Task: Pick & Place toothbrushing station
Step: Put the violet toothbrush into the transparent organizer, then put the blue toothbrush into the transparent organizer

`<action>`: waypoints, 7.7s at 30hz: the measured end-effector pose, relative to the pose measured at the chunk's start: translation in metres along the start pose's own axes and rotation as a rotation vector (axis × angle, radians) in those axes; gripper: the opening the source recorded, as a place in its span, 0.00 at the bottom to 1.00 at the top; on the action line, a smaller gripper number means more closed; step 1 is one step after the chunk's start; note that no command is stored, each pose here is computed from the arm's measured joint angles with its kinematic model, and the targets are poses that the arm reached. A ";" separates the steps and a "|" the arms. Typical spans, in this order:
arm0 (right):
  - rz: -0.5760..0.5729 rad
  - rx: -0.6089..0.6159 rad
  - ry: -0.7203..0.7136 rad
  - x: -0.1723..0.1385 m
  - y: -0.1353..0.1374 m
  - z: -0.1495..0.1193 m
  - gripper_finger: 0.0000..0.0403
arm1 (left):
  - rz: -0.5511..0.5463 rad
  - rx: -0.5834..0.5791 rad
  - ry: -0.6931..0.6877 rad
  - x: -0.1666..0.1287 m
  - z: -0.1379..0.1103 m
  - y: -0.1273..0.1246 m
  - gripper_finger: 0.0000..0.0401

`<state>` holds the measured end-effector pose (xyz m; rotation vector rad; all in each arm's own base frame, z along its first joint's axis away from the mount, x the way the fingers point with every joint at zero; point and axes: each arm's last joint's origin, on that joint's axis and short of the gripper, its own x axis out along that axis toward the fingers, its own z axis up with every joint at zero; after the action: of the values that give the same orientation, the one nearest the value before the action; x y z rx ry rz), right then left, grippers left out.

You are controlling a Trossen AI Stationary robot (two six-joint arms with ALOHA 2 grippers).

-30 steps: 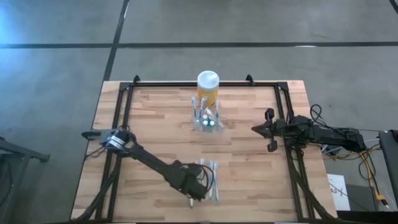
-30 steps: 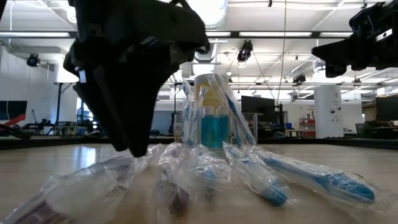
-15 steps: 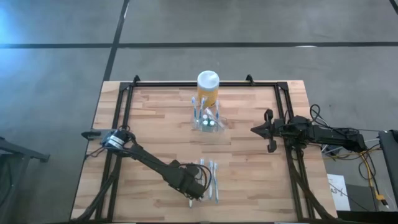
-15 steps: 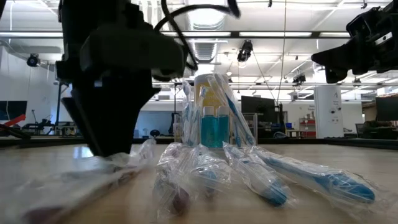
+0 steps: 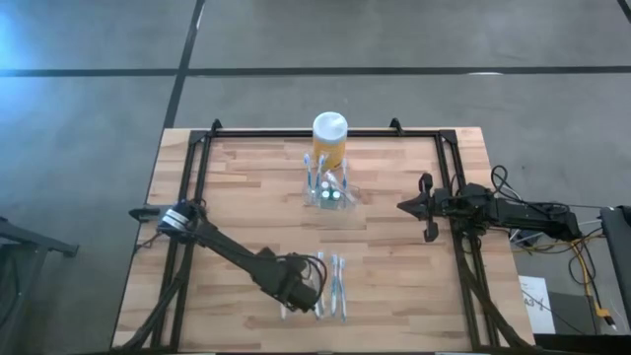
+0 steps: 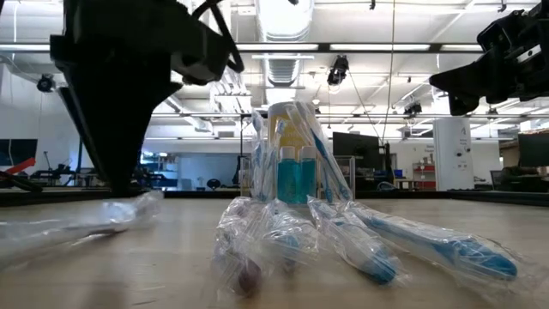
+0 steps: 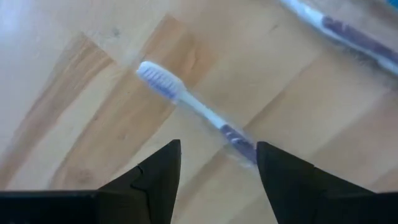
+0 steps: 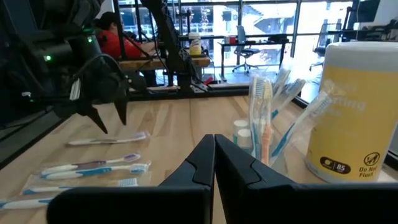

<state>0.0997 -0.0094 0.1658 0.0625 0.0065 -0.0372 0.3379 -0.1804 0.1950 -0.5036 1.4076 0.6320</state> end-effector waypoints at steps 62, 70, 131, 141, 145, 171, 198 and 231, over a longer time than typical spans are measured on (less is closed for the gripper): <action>-0.002 -0.003 0.012 0.000 0.000 -0.001 0.02 | -0.102 0.291 -0.445 -0.040 -0.033 0.028 0.02; -0.001 -0.016 0.003 0.000 0.000 0.000 0.02 | -0.178 0.318 -0.899 -0.115 -0.076 0.107 0.02; -0.002 0.050 -0.024 0.000 0.000 0.002 0.02 | -0.687 0.493 -1.445 0.027 -0.063 0.293 0.00; 0.004 0.027 -0.105 -0.001 0.001 0.010 0.02 | -0.643 0.427 -1.767 -0.055 -0.049 0.294 0.00; 0.003 0.011 -0.118 -0.001 0.001 0.011 0.02 | -0.544 0.509 -1.761 -0.087 -0.028 0.280 0.00; -0.002 -0.037 -0.110 -0.001 0.001 0.011 0.02 | -0.558 0.415 -1.744 -0.022 0.109 0.254 0.00; -0.003 -0.017 -0.078 0.001 0.000 0.008 0.02 | -0.488 0.310 -1.555 0.074 0.128 0.242 0.00; -0.010 0.006 -0.054 0.003 0.000 0.006 0.02 | -0.637 0.350 -1.414 0.080 0.081 0.257 0.30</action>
<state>0.1025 -0.0101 0.1717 0.0678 -0.0470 -0.0486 0.2291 0.0719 0.1358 -0.1002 -0.0329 0.0903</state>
